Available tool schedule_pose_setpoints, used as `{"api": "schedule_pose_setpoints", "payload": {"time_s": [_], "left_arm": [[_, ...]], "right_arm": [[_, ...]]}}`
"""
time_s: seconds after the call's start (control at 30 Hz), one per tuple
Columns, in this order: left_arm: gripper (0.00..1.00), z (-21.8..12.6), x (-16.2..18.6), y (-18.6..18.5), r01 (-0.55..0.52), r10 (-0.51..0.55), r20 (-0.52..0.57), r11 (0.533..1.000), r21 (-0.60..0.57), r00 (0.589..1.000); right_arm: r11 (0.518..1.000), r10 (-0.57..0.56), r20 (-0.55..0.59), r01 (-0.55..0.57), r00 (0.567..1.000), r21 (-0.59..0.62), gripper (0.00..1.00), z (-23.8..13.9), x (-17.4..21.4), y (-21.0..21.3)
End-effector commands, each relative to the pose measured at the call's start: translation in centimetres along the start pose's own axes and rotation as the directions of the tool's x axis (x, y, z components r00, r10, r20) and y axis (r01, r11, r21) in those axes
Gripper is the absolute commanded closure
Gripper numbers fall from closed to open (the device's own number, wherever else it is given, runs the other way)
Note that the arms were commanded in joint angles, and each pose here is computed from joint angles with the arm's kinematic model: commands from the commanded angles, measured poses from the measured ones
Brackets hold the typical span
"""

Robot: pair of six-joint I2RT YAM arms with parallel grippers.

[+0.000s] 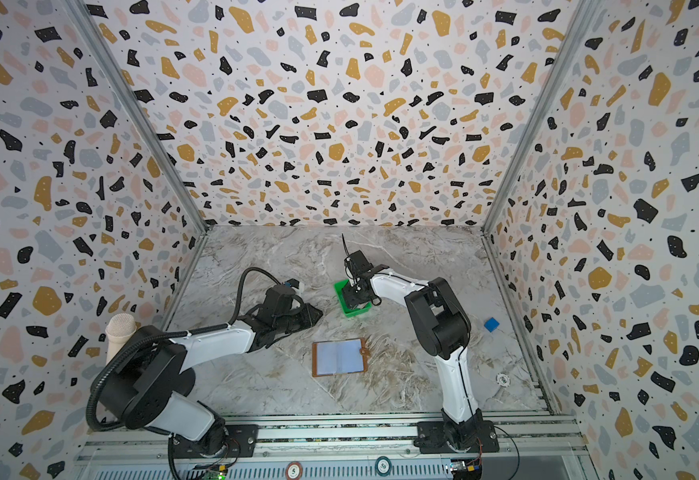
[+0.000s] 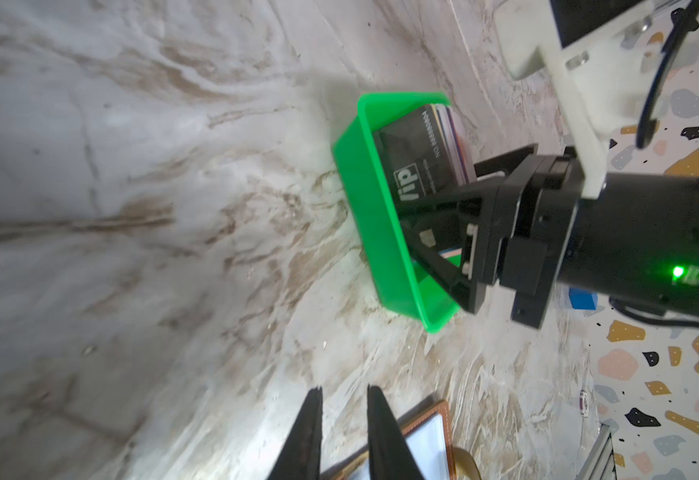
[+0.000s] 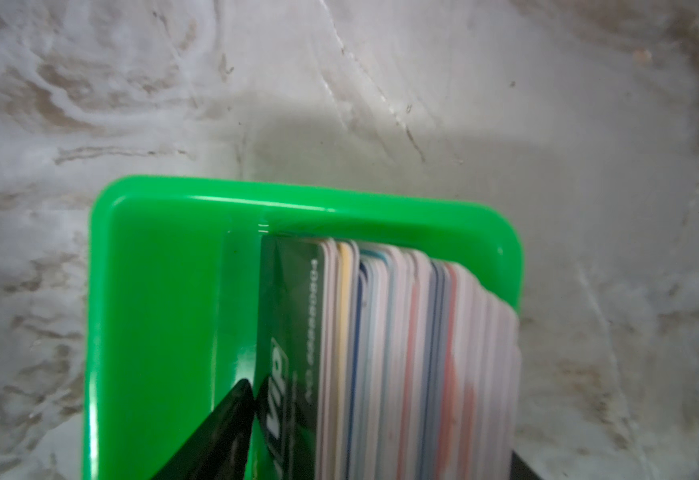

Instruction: Put the credit cards into the card holder

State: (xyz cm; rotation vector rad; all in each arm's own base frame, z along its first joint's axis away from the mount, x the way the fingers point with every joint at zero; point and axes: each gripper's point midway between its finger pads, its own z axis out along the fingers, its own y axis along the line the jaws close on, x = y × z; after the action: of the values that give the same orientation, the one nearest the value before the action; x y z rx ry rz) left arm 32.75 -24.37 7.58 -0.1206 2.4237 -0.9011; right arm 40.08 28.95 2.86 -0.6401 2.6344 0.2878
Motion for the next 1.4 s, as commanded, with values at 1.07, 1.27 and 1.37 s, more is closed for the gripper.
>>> {"api": "schedule_pose_setpoints", "payload": {"time_s": [1.07, 1.27, 1.37], "left_arm": [[0.88, 5.5, -1.9, 1.5, 0.134, -0.139, 0.085, 0.989, 0.061, 0.987], [0.99, 5.4, -1.6, 0.9, 0.154, -0.16, 0.071, 0.985, 0.079, 0.985], [1.0, 5.2, -1.6, 0.8, 0.154, -0.159, 0.074, 0.986, 0.067, 0.984]], "right_arm": [[0.988, 0.069, -0.029, -0.072, 0.997, -0.135, 0.32, -0.6, 2.6, 6.0], [0.989, 0.069, -0.032, -0.073, 0.997, -0.13, 0.3, -0.4, 2.7, 5.9], [0.992, 0.063, -0.026, -0.065, 0.998, -0.112, 0.28, -0.5, 2.6, 5.6]]}}
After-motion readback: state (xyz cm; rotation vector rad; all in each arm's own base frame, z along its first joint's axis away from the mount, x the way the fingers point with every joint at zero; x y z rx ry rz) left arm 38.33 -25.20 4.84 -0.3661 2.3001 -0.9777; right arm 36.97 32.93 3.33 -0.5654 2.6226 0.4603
